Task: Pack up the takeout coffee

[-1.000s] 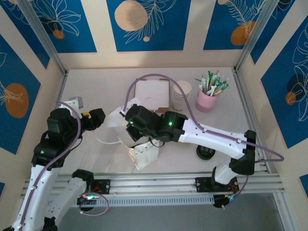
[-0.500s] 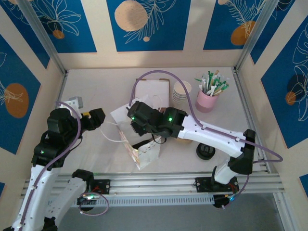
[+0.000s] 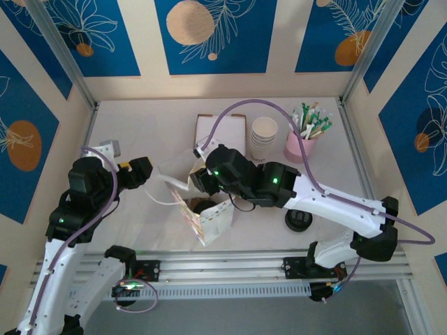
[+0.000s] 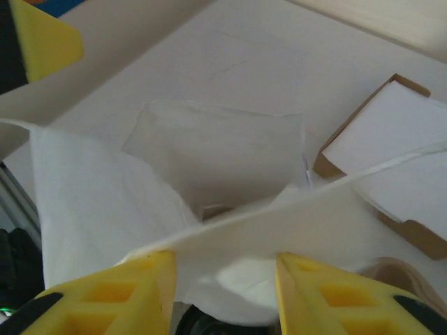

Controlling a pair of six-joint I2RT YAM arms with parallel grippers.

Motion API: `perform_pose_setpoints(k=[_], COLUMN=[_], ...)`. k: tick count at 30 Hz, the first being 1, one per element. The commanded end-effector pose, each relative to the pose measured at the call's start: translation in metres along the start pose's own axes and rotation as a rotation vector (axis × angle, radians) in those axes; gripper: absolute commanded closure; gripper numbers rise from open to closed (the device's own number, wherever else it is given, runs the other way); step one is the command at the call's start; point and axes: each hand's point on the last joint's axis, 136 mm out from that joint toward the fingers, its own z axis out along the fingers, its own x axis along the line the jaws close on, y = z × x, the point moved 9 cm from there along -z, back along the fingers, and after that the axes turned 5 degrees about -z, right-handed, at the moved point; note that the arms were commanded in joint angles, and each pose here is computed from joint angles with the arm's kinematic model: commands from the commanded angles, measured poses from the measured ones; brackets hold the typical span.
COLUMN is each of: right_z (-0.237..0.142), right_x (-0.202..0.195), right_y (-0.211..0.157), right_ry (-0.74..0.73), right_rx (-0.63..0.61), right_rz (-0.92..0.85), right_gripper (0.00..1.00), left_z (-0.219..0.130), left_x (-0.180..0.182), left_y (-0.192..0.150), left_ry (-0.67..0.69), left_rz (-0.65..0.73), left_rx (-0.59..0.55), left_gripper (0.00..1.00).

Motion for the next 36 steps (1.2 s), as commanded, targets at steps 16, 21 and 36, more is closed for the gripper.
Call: perform_pose_setpoints(k=[16,21,36], right_z=[-0.010,-0.048,-0.162], right_x=[0.006,0.006,-0.089], right_y=[0.016,0.026,-0.022], right_ry=[0.088,0.094,-0.137], right_rx=[-0.088,-0.255,-0.657], right_rz=[0.041,-0.076,-0.046], right_gripper=[0.57,0.56,0.00], left_z=[-0.002,-0.018,-0.025], left_x=[-0.005,-0.014,0.005], left_y=[0.007,0.024,0.037], left_ry=[-0.016,-0.032,0.192], left_rz=[0.049,0.095,0.217], left_rx=[-0.037,-0.132,-0.371], left_gripper=[0.30,0.27,0.00])
